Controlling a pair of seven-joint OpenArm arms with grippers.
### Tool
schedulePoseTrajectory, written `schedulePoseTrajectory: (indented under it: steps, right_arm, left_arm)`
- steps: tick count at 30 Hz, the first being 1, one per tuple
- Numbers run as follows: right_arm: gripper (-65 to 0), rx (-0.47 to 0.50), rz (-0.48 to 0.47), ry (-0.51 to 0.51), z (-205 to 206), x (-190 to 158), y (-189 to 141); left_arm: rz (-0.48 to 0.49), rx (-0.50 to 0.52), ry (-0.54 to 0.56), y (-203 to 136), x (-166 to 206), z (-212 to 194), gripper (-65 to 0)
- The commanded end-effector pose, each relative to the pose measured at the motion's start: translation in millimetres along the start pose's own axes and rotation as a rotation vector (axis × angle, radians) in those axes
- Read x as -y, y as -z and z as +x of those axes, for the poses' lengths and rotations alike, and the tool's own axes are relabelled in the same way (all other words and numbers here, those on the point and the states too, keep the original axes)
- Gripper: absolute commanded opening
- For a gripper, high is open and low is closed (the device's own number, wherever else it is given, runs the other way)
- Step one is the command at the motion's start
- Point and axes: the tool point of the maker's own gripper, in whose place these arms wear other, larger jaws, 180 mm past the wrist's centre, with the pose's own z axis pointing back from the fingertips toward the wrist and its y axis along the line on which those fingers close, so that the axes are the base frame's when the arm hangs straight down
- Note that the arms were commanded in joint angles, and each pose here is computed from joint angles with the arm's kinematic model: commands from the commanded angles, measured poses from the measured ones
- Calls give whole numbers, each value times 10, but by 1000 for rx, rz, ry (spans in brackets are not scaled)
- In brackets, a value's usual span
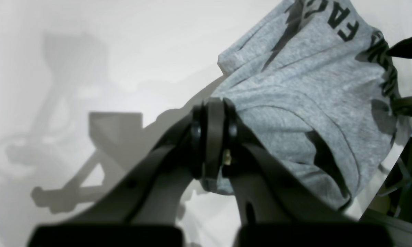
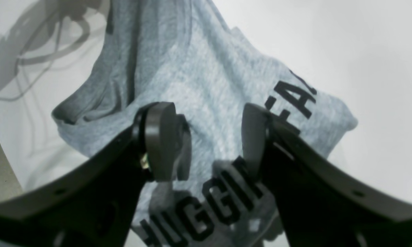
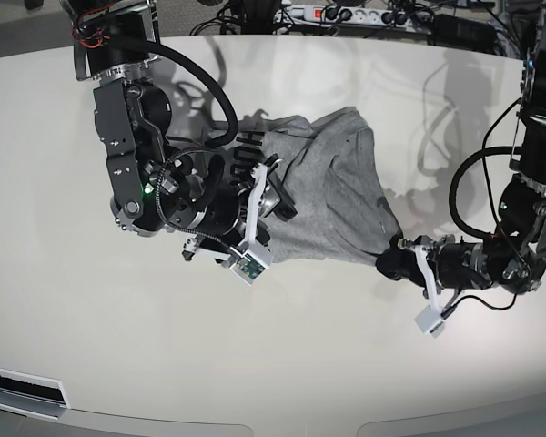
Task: Layout the t-shirt on the table in an organized manner, then fold the t-shirt properly
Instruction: 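Grasp the bundle's loose end with the left gripper and fold it toward the right gripper, then press and square the folded bundle with both grippers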
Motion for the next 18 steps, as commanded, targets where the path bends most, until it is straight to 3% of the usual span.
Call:
schedulePoseTrajectory:
  steps: [1,2,3,5,6,7,9,10,13,18]
  right_arm:
    - [-318,63,3,-17,204,11,-31]
    - [-318,67,2,-17,210,13,-32]
    - [-318,71,2,-17,217,14,-33]
    - [-318,88,1,-18,249,15,-36]
    - [-327,105,-3,-22,284,25,-40]
    - [-364,118,-12,-31,321,45,-44]
    - [-554,132,-51,-65,394,135,-58]
    - [-650,144,-73,-85,451,189,-71]
    - [-650,191,-159,-100,635,384,-121]
    - [-650,192,-271,-98,844,755,-160]
  left_arm:
    - [6,60,28,-105,-28,244,-650]
    - [5,61,28,-105,-28,245,-650]
    - [5,61,28,-105,-28,244,-607]
    - [5,49,27,-106,-29,227,-422]
    - [0,45,24,-110,-19,227,-361]
    - [-14,36,15,-117,2,223,-391]
    - [-78,25,-14,-137,129,235,-650]
    - [-123,22,-27,-148,225,248,-650]
    - [-234,3,-34,-159,503,236,-650]
    - [-325,-45,72,-106,986,49,-650]
